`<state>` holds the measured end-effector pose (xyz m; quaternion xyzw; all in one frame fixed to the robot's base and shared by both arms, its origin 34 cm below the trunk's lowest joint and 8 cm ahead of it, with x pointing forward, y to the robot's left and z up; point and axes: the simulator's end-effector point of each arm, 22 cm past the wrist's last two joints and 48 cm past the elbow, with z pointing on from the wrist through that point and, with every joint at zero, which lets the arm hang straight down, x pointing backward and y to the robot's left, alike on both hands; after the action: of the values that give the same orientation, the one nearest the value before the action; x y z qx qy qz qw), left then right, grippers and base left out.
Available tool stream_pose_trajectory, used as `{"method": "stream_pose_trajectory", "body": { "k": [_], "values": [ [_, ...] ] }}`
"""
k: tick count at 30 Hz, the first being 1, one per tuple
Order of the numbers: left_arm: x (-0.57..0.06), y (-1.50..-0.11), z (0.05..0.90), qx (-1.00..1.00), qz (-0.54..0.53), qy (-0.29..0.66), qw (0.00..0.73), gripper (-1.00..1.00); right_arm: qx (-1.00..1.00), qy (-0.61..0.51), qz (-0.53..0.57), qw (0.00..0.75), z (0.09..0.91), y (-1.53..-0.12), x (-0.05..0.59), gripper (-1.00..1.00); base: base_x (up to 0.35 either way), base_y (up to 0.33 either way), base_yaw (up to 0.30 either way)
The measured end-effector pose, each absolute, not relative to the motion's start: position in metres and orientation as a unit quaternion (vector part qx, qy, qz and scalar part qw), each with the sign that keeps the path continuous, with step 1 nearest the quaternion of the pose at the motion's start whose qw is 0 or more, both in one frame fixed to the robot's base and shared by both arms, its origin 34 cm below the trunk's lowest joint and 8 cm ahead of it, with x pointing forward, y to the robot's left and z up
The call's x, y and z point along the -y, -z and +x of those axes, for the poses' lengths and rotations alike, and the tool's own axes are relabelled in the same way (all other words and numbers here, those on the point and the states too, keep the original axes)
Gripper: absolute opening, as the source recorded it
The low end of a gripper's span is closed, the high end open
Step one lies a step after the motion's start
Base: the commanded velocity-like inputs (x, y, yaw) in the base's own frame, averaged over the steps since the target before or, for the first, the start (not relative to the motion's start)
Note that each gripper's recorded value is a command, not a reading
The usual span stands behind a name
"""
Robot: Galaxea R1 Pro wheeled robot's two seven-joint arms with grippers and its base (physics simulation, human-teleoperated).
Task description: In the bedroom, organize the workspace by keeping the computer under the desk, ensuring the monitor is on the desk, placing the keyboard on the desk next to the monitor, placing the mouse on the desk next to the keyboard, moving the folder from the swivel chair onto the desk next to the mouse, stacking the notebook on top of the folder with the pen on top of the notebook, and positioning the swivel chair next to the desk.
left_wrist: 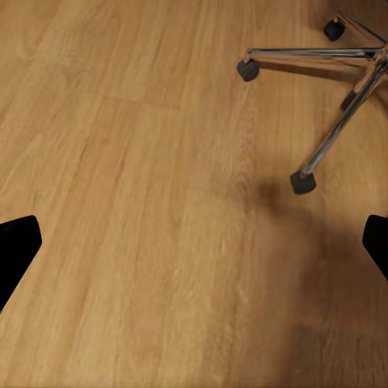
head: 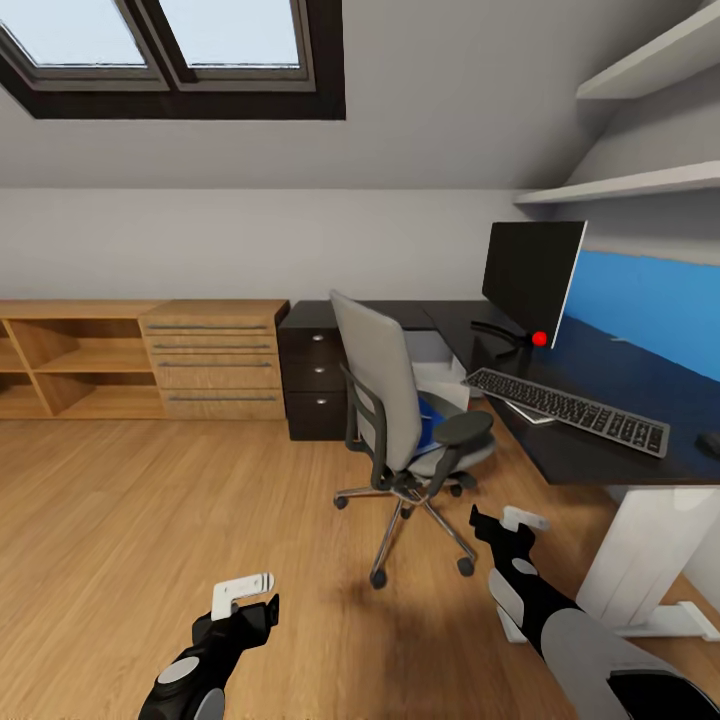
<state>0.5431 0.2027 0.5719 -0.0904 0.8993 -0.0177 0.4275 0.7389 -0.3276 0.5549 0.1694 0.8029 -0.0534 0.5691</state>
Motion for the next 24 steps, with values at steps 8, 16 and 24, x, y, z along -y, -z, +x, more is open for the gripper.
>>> {"method": "stream_pose_trajectory", "body": {
  "k": [8,16,24],
  "values": [
    [-0.202,-0.555,0.539,-0.899,-0.090,0.018,0.428,1.00,-0.803,0.053,0.169,0.570,0.735,-0.538,0.328,1.00,0.000,0.000,0.000],
    [-0.202,-0.537,0.535,-0.899,-0.090,0.018,0.428,1.00,-0.802,0.053,0.169,0.570,0.731,-0.521,0.328,1.00,0.000,0.000,0.000],
    [-0.202,-0.520,0.531,-0.899,-0.090,0.018,0.428,1.00,-0.793,0.054,0.170,0.583,0.729,-0.509,0.329,1.00,0.000,0.000,0.000]
  ]
}}
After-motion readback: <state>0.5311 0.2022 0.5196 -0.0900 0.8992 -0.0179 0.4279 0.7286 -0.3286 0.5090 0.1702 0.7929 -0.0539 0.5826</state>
